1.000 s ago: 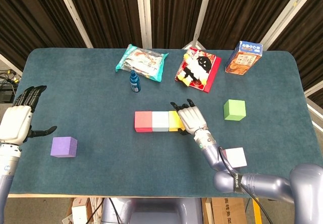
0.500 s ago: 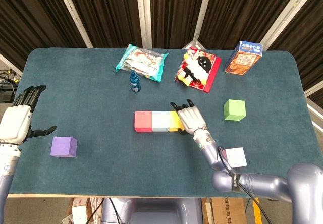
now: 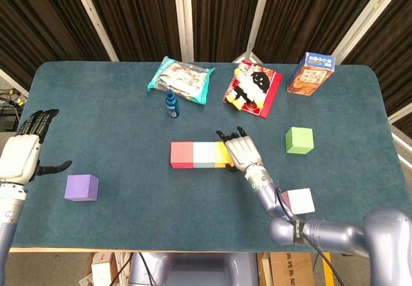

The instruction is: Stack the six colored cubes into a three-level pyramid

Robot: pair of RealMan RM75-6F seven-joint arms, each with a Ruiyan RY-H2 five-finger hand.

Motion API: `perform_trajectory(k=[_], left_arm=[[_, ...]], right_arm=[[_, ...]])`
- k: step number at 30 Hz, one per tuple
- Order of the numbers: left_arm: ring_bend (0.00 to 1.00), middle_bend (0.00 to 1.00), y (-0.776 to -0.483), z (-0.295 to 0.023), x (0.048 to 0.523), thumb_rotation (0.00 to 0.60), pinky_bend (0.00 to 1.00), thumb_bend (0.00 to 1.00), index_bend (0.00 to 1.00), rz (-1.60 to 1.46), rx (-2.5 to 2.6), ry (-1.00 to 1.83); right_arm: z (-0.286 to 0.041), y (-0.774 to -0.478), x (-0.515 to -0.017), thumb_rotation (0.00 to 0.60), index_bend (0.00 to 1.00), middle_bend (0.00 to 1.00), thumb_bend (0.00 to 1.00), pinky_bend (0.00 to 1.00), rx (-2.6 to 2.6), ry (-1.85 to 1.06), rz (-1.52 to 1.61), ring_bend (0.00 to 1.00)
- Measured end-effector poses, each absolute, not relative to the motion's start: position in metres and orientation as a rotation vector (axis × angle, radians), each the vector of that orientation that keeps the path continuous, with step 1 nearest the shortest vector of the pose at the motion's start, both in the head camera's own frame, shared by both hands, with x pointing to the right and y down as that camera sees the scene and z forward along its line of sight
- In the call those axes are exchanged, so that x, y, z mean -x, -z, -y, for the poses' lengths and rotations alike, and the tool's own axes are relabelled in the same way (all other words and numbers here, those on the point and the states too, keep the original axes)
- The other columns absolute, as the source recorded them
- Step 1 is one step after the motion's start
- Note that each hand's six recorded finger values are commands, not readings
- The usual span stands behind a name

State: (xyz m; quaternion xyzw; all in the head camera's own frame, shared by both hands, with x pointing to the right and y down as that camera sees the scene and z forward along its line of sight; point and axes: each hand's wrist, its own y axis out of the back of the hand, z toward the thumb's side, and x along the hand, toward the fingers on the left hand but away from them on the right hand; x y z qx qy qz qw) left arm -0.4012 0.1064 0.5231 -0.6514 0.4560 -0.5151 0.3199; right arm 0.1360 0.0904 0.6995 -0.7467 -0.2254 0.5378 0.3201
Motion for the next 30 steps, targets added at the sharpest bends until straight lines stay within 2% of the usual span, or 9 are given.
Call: perform_trajectory(k=[3,10,30], left_arm=[[0.04,0.05,-0.523,-0.106,0.401,0.6,0.11,0.14,0.0,-1.2,1.711,1.354],[0.04,0.05,-0.523,-0.104,0.402,0.6,0.11,0.14,0.0,-1.198,1.703,1.378],[0.04,0.05,-0.52,-0.105,0.398,0.6,0.11,0.14,0.0,-1.207,1.715,1.351]], right_arm=[[-0.092,-0.701,-0.137,0.6,0.0,0.32,0.33,0.0,1.963,-1.421,0.591,0.21],[-0.092,-0.701,-0.138,0.6,0.0,0.22,0.33,0.0,1.962,-1.421,0.598,0.18],[-0.1,-0.688,-0.14,0.6,0.0,0.09,0.33,0.0,1.983,-1.422,0.622,0.09]])
